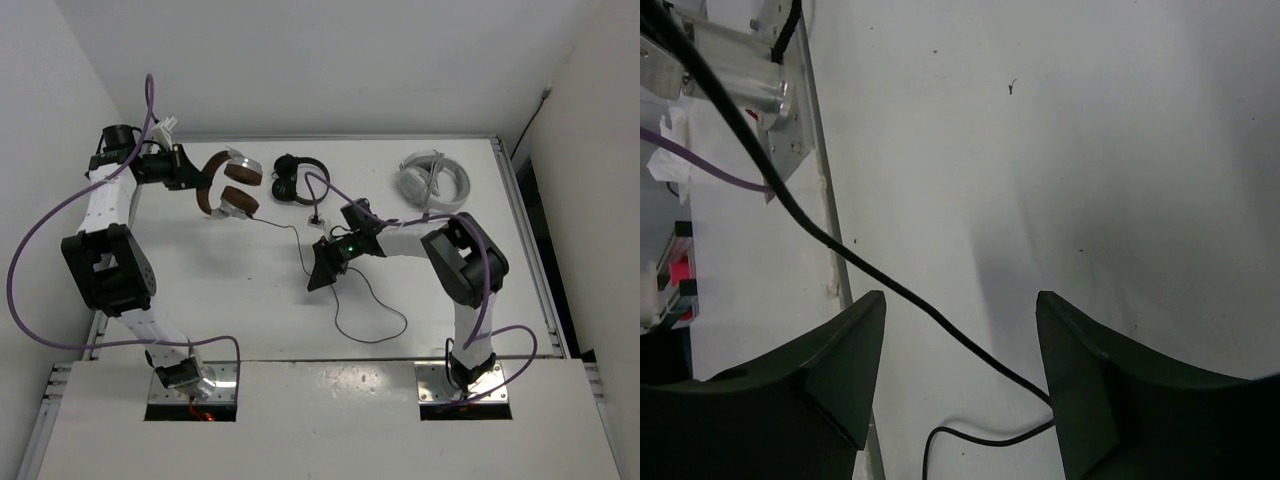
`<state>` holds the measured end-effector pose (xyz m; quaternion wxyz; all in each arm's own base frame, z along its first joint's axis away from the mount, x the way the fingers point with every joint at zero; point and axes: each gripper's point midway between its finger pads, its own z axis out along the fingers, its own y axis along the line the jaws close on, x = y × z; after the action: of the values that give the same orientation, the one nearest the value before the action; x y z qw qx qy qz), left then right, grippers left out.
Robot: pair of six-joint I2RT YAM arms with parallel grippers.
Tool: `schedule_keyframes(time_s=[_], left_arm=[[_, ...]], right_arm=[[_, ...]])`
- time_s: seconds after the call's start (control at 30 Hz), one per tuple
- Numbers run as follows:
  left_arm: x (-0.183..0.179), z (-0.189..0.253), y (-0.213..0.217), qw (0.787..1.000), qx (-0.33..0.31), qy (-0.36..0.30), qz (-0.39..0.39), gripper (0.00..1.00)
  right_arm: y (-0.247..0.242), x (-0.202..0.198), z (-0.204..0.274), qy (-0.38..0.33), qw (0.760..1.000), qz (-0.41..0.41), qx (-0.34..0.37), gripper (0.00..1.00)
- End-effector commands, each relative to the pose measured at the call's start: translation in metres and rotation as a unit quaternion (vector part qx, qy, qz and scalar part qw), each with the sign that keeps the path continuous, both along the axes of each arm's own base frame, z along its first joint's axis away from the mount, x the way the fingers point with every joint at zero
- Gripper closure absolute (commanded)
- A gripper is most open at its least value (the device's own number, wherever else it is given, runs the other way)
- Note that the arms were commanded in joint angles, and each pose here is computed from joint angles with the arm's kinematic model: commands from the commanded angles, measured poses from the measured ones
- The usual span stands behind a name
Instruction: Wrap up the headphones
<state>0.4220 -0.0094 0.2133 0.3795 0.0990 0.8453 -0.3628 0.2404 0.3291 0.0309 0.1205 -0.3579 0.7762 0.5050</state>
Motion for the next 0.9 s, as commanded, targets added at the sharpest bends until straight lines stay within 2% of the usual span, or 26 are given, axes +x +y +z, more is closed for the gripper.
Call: schedule_keyframes(time_s=[0.0, 0.07, 0.17, 0.2, 0.3, 0.4, 0.53, 0.67, 0.87], left_arm=[[0.0, 0.025, 0.0, 0.999, -0.031, -0.025, -0.006, 1.0], [0.003, 0.022, 0.005, 0.999, -0.031, -0.025, 0.0, 1.0], [0.004, 0.02, 0.012, 0.999, -0.023, -0.023, 0.011, 1.0], [0.004, 0.019, 0.014, 0.999, -0.019, -0.021, 0.014, 1.0], [0.009, 0.009, 0.026, 0.999, 0.021, -0.023, 0.041, 1.0], [0.012, 0.0, 0.043, 0.994, 0.074, -0.028, 0.079, 1.0], [0.013, -0.01, 0.053, 0.981, 0.159, -0.037, 0.109, 1.0], [0.01, -0.013, 0.044, 0.969, 0.212, -0.059, 0.11, 1.0], [0.006, -0.022, 0.011, 0.954, 0.276, -0.089, 0.068, 1.0]], right_arm=[[0.012, 0.01, 0.011, -0.032, 0.999, 0.015, 0.029, 0.39], [0.008, 0.01, 0.009, -0.027, 0.999, 0.013, 0.023, 0.51], [0.003, 0.006, 0.008, -0.024, 1.0, 0.015, 0.01, 0.95], [0.002, 0.01, 0.013, -0.032, 0.999, 0.007, 0.002, 1.0], [-0.008, 0.023, 0.012, -0.07, 0.996, -0.017, -0.047, 1.0], [-0.02, 0.04, 0.028, -0.142, 0.986, -0.037, -0.082, 1.0], [-0.03, 0.054, 0.056, -0.21, 0.972, -0.047, -0.098, 1.0], [-0.026, 0.066, 0.089, -0.278, 0.953, -0.045, -0.109, 1.0], [-0.016, 0.08, 0.117, -0.361, 0.922, -0.022, -0.138, 1.0]])
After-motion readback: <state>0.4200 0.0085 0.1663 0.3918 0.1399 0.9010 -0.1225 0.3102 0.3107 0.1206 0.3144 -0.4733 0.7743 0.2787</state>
